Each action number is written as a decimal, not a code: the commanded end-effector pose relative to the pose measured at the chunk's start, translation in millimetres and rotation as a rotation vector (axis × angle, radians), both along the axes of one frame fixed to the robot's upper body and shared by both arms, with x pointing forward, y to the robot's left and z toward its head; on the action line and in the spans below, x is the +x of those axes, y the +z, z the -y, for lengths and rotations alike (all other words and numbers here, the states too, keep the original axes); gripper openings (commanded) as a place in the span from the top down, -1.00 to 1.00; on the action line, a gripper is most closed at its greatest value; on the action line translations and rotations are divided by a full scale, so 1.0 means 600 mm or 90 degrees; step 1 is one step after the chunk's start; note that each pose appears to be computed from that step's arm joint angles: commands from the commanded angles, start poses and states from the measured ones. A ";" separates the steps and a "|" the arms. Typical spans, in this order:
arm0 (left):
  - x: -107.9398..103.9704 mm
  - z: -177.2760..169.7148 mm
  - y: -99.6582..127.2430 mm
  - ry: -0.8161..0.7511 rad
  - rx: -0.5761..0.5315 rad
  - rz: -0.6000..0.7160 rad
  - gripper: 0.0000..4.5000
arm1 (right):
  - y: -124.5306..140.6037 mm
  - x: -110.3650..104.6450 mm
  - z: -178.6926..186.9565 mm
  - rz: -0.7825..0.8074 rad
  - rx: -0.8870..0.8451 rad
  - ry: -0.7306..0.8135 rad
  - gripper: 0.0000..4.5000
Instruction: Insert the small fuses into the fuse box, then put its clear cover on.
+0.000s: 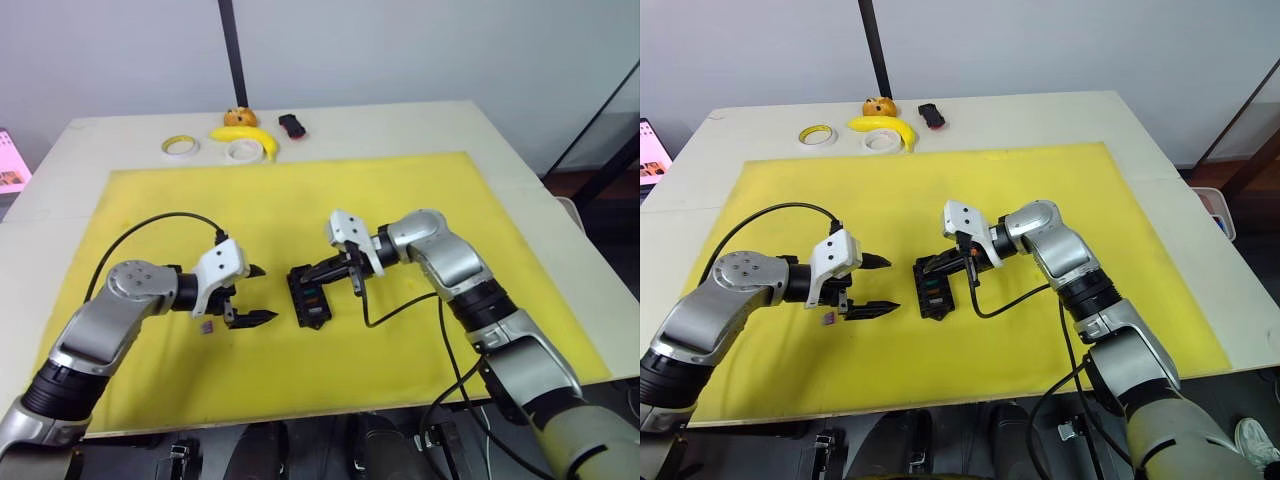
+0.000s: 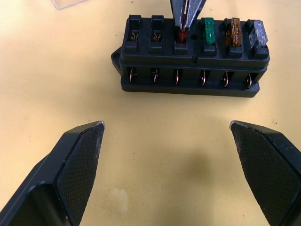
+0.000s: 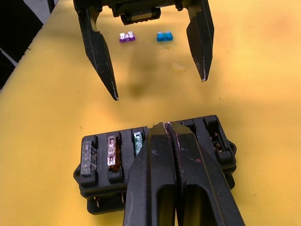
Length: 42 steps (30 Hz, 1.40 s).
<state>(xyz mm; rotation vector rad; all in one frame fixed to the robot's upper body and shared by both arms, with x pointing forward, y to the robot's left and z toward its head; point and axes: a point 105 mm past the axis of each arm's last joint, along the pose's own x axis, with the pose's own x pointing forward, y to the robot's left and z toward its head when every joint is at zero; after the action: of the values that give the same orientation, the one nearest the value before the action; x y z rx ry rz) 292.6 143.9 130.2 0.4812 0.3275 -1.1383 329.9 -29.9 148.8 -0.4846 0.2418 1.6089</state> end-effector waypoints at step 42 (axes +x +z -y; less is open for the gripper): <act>-0.068 -0.211 0.104 0.176 0.030 -0.058 -1.00 | 0.130 -0.011 0.162 0.131 -0.070 -0.062 -0.04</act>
<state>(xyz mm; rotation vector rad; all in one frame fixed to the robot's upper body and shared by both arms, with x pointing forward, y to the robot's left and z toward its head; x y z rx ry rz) 254.3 253.7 177.3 0.3804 0.5062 -0.9420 324.8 -113.9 215.6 -0.6779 0.2250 1.4747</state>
